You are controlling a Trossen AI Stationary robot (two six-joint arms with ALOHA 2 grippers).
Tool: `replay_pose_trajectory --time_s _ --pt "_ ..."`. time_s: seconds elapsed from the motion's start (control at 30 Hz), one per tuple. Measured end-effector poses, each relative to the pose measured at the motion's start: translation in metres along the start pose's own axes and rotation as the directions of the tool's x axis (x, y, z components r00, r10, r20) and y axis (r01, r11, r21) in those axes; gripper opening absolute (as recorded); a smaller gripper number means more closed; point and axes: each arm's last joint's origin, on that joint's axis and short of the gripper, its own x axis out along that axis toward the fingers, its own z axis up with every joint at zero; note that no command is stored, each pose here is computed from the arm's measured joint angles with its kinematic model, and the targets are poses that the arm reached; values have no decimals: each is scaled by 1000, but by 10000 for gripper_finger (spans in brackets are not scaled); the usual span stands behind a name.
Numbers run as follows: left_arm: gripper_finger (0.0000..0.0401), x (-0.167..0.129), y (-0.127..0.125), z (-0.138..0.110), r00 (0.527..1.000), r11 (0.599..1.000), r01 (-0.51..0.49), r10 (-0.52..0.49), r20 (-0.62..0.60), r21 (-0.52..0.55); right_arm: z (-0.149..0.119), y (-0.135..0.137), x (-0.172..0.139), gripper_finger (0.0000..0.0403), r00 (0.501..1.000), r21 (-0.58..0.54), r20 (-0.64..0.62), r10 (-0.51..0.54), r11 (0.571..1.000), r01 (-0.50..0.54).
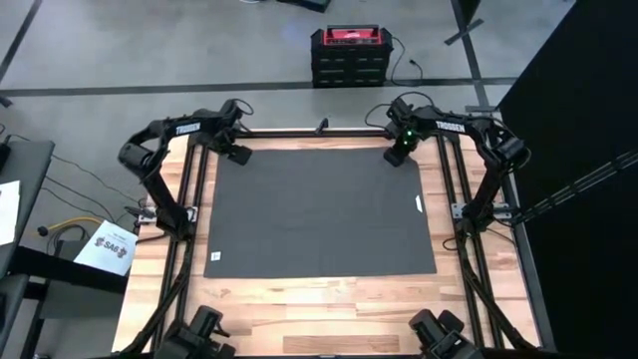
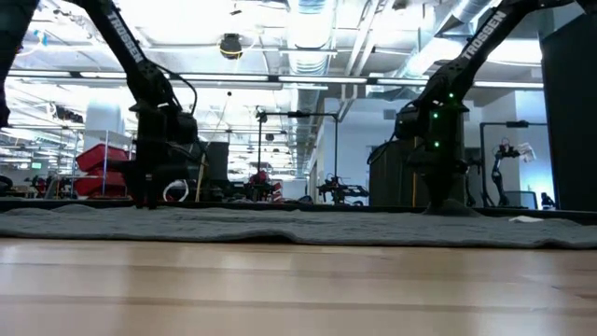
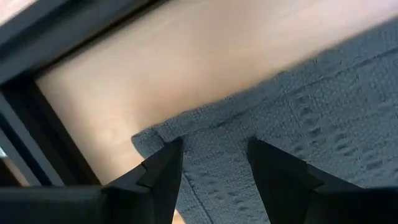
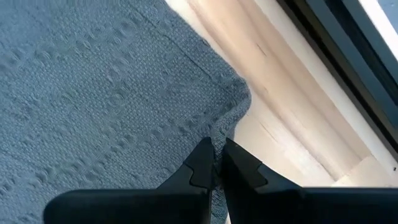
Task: Roll towel
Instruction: Fold the gray towel
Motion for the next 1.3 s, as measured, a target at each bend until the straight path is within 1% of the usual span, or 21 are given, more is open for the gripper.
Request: replay_pose_trajectory --time_s 0.13,0.2,0.27,0.4,0.43,0.5,0.57,0.63,0.7,0.77,0.83,0.97,1.03,1.17,1.3 --pt "172 4 0 2 1000 1000 -5 5 -6 -2 -1 0 0 10 1000 -12 -9 2 1000 -2" --pt "163 4 0 2 1000 1000 -4 4 -5 17 -1 0 0 10 1000 -14 -8 2 1000 -2" --pt "133 4 -1 2 1000 999 -2 2 -11 41 -1 0 0 10 1000 -17 -8 2 1000 -2" --pt "25 3 -1 2 1000 999 -4 4 4 38 -1 0 0 10 1000 -30 -8 0 1000 -1" --pt "14 0 0 2 1000 1000 -9 8 18 29 -1 0 0 10 1000 -38 -11 -13 999 12" --pt "7 -7 0 0 999 999 -22 21 41 26 -2 0 -4 10 997 -50 -21 -70 996 68" --pt "2 -15 0 -4 999 999 -25 24 39 28 -2 0 -12 10 993 -65 -5 -118 991 118" --pt "1 -27 2 -5 997 999 -25 24 79 20 -4 0 -25 10 991 -67 31 -131 989 133" --pt "0 -37 1 -8 996 999 -25 22 92 22 -7 0 -42 10 987 -60 77 -141 988 146" --pt "0 -45 -2 -12 994 999 -23 19 106 33 -11 3 -62 10 979 -60 138 -150 985 160" --pt "0 -57 -8 -14 988 999 -19 12 155 44 -18 7 -83 10 970 -62 185 -155 984 169" --pt "0 -75 -21 -25 984 998 -6 -7 176 69 -37 18 -117 10 958 -83 244 -150 981 174" --pt "0 -84 -29 -31 982 996 1 -18 188 89 -47 22 -128 10 956 -73 255 -145 983 168" --pt "0 -104 -53 -45 967 987 20 -59 247 158 -72 34 -135 10 966 -61 231 -118 989 136" --pt "0 -125 -73 -65 946 974 51 -119 303 222 -94 53 -142 10 957 -85 283 -67 992 95"
